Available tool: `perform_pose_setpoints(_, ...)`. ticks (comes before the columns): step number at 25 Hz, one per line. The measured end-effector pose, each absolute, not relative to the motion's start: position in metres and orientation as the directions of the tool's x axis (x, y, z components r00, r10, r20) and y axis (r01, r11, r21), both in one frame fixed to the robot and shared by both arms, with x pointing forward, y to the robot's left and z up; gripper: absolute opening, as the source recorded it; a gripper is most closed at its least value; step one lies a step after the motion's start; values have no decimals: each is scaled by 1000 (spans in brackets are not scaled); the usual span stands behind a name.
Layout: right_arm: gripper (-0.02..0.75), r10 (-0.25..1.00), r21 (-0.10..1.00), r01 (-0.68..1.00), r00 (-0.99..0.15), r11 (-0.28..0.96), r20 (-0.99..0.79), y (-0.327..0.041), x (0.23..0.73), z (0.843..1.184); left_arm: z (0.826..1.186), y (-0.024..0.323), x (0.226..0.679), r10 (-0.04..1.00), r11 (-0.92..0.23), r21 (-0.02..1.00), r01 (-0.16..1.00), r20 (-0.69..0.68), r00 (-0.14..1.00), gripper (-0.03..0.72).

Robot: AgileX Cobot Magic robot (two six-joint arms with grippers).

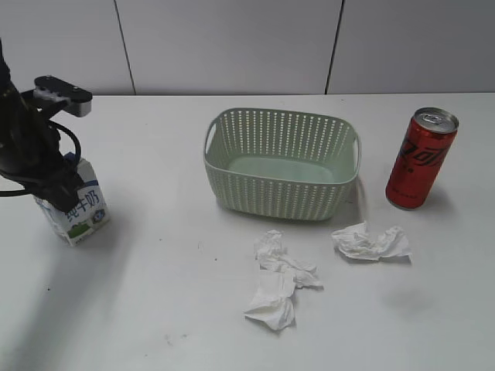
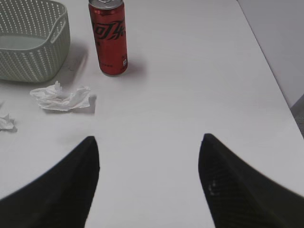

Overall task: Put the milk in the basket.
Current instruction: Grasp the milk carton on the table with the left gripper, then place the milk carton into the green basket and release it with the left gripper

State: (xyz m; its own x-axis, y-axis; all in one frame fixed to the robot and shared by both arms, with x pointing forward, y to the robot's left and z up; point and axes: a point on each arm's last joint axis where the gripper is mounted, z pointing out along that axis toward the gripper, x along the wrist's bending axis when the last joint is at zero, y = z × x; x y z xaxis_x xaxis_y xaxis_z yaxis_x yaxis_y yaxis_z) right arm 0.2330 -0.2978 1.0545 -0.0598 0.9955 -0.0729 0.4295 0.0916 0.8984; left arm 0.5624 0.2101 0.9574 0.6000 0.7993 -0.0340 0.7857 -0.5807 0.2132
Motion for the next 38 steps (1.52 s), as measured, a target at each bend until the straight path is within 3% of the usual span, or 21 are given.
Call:
perform_pose_setpoints(3,512,996,898,429,-60,92,-73,-298,233,1054,975,211,563,792,-591,235,772,-14,610,307)
perform_pose_setpoints(8,512,996,898,429,-60,92,-73,-298,233,1054,1034,198,578,776,-596,385,705,50,629,307)
perform_pose_setpoints(13,512,996,898,429,-60,92,-73,-298,233,1054,1098,146,584,696,-642,556,528,134,705,307)
perform_pose_setpoints(17,512,996,898,429,-60,92,-73,-298,233,1054,1123,85,580,602,-670,641,375,173,780,306)
perform_pose_setpoints(21,512,996,898,429,-60,92,-73,-298,233,1054,1098,29,578,502,-727,614,308,169,848,306)
perform_pose_setpoints(25,512,996,898,429,-60,92,-73,-298,233,1054,1050,-6,576,408,-820,508,263,198,891,306)
perform_pose_setpoints(32,512,996,898,429,-60,92,-73,-298,233,1054,991,-19,588,357,-884,392,256,213,909,306)
perform_pose_setpoints(38,512,996,898,429,-60,92,-73,-298,233,1054,974,-22,589,361,-886,374,275,181,915,331)
